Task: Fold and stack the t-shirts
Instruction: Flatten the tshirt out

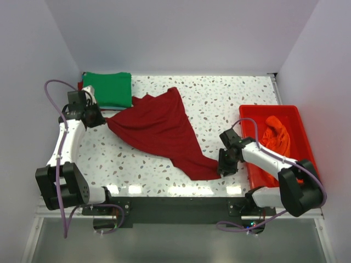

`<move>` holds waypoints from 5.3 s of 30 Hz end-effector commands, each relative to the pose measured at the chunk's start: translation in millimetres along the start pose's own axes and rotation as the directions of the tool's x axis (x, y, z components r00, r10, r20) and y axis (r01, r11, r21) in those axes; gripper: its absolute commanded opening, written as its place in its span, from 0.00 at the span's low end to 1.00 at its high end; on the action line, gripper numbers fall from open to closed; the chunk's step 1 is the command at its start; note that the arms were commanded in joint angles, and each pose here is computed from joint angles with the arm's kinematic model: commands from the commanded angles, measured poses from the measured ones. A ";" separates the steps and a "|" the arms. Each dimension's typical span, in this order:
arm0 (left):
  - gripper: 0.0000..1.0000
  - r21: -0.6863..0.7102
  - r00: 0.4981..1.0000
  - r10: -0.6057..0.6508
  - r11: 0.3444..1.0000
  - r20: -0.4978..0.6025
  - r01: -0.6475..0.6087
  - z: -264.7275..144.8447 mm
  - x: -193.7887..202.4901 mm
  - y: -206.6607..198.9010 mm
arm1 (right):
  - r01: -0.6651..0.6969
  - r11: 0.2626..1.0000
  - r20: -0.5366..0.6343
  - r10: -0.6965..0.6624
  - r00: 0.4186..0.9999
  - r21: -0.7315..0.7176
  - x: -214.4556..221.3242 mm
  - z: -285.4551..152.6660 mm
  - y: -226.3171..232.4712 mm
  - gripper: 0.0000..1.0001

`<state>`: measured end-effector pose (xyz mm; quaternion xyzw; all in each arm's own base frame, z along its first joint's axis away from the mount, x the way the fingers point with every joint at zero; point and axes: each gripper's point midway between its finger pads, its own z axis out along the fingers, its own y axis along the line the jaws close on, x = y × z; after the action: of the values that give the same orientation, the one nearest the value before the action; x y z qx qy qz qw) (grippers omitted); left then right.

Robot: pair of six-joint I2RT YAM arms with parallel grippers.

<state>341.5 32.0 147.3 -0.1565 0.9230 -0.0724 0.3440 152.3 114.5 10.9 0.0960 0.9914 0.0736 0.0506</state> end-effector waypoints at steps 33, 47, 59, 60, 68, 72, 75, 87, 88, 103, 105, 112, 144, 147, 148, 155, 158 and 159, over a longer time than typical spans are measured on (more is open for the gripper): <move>0.00 0.029 1.000 0.010 1.000 0.020 -0.010 9.8 -13.3 -2.5 | 0.057 0.998 -0.049 -0.058 0.997 -0.012 18.2 12.1 20.3 0.00; 0.00 0.125 0.991 -0.063 0.991 0.120 0.047 4.4 -48.2 -43.0 | 0.095 0.984 0.399 -0.027 0.917 -0.151 -144.4 -191.4 73.9 0.00; 0.00 0.487 0.744 -0.316 0.873 0.588 -0.014 -199.7 -272.1 -162.6 | 0.234 0.896 0.813 0.200 0.546 -0.377 -286.7 -421.0 139.2 0.00; 0.00 0.497 0.720 -0.321 0.867 0.615 -0.037 -216.7 -276.1 -165.3 | 0.234 0.896 0.814 0.201 0.545 -0.378 -286.6 -421.4 139.2 0.00; 0.00 0.507 0.480 -0.380 0.846 0.790 -0.163 -362.6 -269.1 -162.4 | 0.378 0.856 0.926 0.377 0.007 -0.351 -216.9 -599.8 93.5 0.00; 0.00 0.454 0.309 -0.384 0.869 0.870 -0.199 -441.6 -254.4 -147.3 | 0.396 0.863 0.894 0.410 -0.181 -0.316 -172.1 -658.0 64.7 0.00; 0.00 0.410 0.175 -0.381 0.894 0.908 -0.182 -488.4 -243.8 -130.0 | 0.412 0.860 0.855 0.434 -0.282 -0.301 -142.3 -689.5 48.1 0.00; 0.00 0.363 0.313 -0.320 0.927 0.894 -0.090 -398.0 -251.9 -119.7 | 0.325 0.901 0.893 0.375 -0.249 -0.288 -195.5 -660.7 58.0 0.00; 0.00 0.382 0.370 -0.321 0.918 0.871 -0.103 -376.0 -251.6 -126.7 | 0.302 0.910 0.914 0.352 -0.203 -0.283 -219.3 -639.4 66.6 0.00; 0.00 0.377 0.792 -0.172 0.923 0.585 -0.079 -135.7 -211.3 -133.9 | 0.218 0.949 0.967 0.196 0.161 -0.228 -341.0 -472.7 117.4 0.00; 0.00 0.384 0.785 -0.169 0.919 0.596 -0.093 -146.1 -210.2 -136.0 | 0.231 0.944 0.969 0.210 0.129 -0.235 -327.5 -490.6 113.6 0.00; 0.00 0.394 0.679 -0.193 0.906 0.708 -0.153 -228.6 -208.3 -139.0 | 0.270 0.927 0.955 0.287 -0.069 -0.259 -254.5 -582.9 81.7 0.00; 0.00 0.206 0.829 -0.140 0.978 0.541 0.031 -112.4 -122.6 -80.0 | 0.074 0.989 0.992 0.127 0.020 -0.128 -336.2 -475.8 75.4 0.00; 0.38 0.167 0.913 -0.104 0.985 0.394 0.040 -32.0 -97.0 -71.9 | 0.039 0.998 0.968 0.034 0.248 -0.046 -386.0 -369.2 90.2 0.02; 0.51 0.169 0.919 -0.102 0.985 0.380 0.040 -25.0 -94.3 -72.3 | 0.040 0.999 0.955 0.021 0.294 -0.034 -392.4 -348.8 93.2 0.24; 0.87 0.215 0.934 -0.072 0.977 0.351 -0.006 -37.5 -83.3 -87.2 | 0.078 0.995 0.887 0.019 0.462 -0.062 -383.3 -277.2 101.6 0.94; 0.87 0.217 0.948 -0.064 0.976 0.313 -0.006 -44.9 -63.2 -86.1 | 0.123 0.987 0.859 0.022 0.512 -0.099 -363.6 -266.7 106.6 0.94; 0.88 0.220 0.947 -0.063 0.975 0.315 -0.009 -50.8 -58.2 -85.7 | 0.140 0.983 0.854 0.027 0.519 -0.116 -355.1 -270.5 108.5 0.94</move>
<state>382.0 -18.7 219.9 -0.1664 0.8492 -0.1368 0.4822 513.4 105.2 217.6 0.0744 0.8917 0.0232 0.4460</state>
